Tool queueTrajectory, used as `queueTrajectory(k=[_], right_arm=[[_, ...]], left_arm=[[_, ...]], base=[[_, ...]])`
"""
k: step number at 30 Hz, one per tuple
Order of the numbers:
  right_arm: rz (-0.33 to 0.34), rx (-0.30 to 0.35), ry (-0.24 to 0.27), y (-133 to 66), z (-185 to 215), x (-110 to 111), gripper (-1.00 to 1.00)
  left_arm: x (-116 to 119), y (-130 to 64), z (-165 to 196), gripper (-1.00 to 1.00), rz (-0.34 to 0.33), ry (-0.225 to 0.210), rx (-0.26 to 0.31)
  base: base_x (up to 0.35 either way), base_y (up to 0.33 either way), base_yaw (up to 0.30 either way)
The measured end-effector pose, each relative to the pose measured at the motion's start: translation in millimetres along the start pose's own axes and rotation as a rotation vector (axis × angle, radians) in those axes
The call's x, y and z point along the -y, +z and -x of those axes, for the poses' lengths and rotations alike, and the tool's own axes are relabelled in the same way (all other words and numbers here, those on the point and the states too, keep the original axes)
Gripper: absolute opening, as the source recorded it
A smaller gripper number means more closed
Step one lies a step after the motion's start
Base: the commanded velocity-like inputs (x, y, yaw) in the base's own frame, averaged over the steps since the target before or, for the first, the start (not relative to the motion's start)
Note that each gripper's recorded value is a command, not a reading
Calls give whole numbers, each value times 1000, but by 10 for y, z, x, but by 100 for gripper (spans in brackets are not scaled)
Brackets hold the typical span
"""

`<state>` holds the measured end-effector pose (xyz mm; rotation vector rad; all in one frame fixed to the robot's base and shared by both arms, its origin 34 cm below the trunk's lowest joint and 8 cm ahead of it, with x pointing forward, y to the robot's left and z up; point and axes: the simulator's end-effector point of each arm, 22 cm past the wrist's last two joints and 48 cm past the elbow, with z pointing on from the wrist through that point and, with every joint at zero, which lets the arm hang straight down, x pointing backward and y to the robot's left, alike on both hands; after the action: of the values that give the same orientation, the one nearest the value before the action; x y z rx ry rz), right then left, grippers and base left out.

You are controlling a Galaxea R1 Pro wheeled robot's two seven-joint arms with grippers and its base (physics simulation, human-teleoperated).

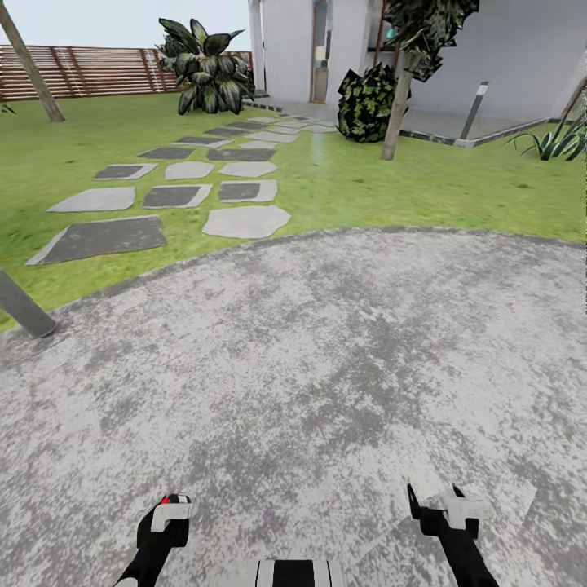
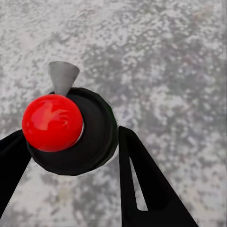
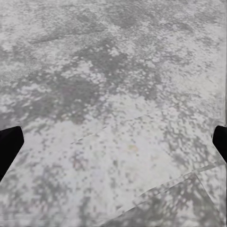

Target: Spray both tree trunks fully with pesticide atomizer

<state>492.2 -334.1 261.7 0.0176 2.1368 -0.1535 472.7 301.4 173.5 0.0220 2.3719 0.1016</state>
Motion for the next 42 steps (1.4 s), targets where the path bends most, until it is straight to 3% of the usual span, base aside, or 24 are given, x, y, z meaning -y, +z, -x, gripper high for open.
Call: queueTrajectory(k=[4,7,15,24,42], right_arm=[[5,-49,-9,-358,-390,28,100],[7,-48,-8,-443,-458,28,100],[6,-51,-3,-526,-512,29,100],[8,-77,7,-638,-664,2,100],[7,9,19,-632,-292,-2,100]], left_arm=[[-22,-157,-202,-100,6,-2,-26],[-58,-243,-295,-100,13,-4,-38],[-102,-427,-436,-100,22,-10,-50],[-90,-469,-247,-100,20,-14,-8],[-132,-535,211,-100,28,-22,89]], base=[[0,0,0],[0,0,0],[0,0,0],[0,0,0],[0,0,0]])
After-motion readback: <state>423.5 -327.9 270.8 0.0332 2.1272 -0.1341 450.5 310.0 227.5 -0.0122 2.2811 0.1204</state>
